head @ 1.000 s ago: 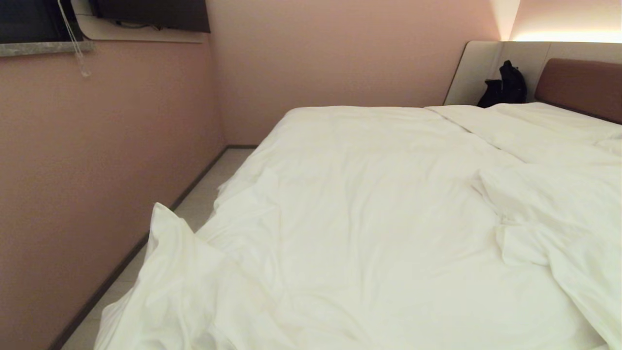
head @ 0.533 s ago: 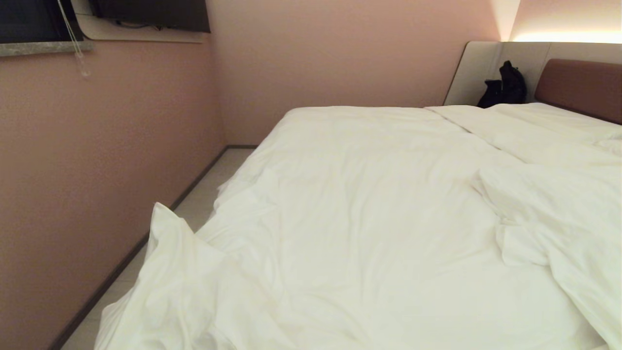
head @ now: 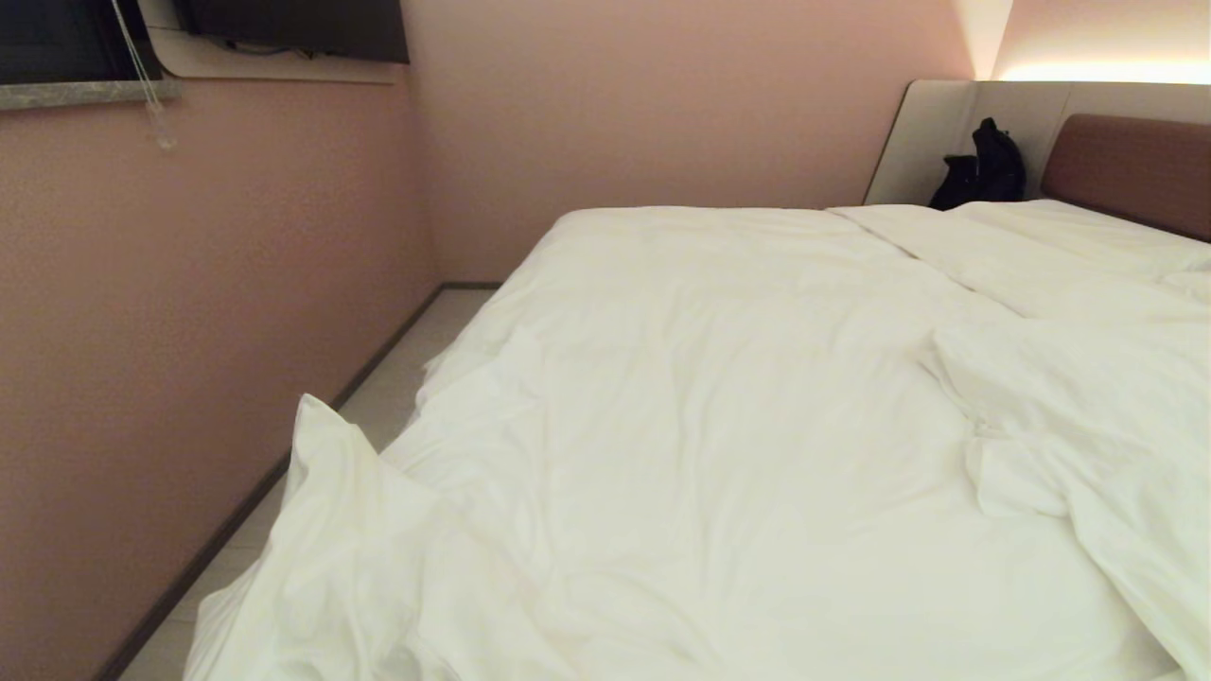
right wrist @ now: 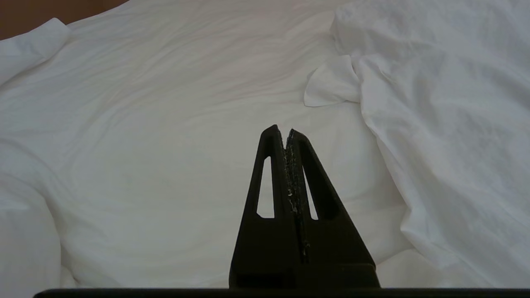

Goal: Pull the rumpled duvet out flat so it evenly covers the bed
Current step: Flatten the corners of the folded blanket

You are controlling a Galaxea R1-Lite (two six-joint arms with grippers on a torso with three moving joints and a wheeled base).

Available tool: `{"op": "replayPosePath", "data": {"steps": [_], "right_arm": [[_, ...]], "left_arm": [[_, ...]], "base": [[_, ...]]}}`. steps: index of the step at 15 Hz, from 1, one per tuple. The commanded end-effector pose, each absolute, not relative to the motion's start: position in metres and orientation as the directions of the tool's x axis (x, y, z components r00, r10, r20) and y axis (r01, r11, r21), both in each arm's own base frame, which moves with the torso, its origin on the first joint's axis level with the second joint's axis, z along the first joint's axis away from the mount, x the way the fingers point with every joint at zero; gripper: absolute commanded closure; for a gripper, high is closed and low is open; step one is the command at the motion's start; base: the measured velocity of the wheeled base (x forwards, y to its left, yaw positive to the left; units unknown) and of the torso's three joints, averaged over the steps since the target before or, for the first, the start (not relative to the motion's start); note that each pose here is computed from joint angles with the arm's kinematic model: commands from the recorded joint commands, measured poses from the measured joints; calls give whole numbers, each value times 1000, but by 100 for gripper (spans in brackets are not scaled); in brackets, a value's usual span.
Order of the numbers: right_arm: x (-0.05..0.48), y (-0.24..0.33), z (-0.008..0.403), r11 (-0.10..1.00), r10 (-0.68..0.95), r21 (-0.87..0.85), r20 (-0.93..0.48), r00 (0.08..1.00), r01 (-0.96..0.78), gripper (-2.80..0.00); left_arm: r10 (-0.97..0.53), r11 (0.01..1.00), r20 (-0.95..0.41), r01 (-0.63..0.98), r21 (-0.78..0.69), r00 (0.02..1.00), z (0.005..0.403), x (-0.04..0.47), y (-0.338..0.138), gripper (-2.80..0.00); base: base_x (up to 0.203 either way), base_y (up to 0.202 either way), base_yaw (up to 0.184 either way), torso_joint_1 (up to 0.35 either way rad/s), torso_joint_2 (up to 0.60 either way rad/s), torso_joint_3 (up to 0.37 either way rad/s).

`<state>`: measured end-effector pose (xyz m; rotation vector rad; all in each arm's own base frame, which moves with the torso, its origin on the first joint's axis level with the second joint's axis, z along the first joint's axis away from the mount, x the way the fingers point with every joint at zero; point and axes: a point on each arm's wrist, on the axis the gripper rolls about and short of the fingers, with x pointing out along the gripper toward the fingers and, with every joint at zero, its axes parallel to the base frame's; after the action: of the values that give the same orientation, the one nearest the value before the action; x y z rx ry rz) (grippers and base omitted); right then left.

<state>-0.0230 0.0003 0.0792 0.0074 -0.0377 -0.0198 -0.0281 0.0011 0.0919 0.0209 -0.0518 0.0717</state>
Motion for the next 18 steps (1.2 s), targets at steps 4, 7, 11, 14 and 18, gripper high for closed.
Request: {"op": "replayPosePath", "data": {"steps": [4,7,11,14,18], "right_arm": [[-23,0,79,1000,-20,8,37,999,20,0],[-23,0,79,1000,-20,8,37,999,20,0],[-23,0,79,1000,-20,8,37,999,20,0],[-23,0,79,1000,-20,9,37,999,20,0],[-23,0,79,1000,-20,9,37,999,20,0]], "left_arm": [[39,999,11,-39,24,999,81,-25,0,0],[32,999,0,-32,23,999,77,-24,0,0],[33,999,5,-33,16,999,76,-23,0,0],[33,999,5,-34,4,999,77,-23,0,0],[34,999,5,-34,6,999,76,-23,0,0]], "base": [[0,0,0,0,0,0],[0,0,0,0,0,0],[0,0,0,0,0,0],[0,0,0,0,0,0],[0,0,0,0,0,0]]}}
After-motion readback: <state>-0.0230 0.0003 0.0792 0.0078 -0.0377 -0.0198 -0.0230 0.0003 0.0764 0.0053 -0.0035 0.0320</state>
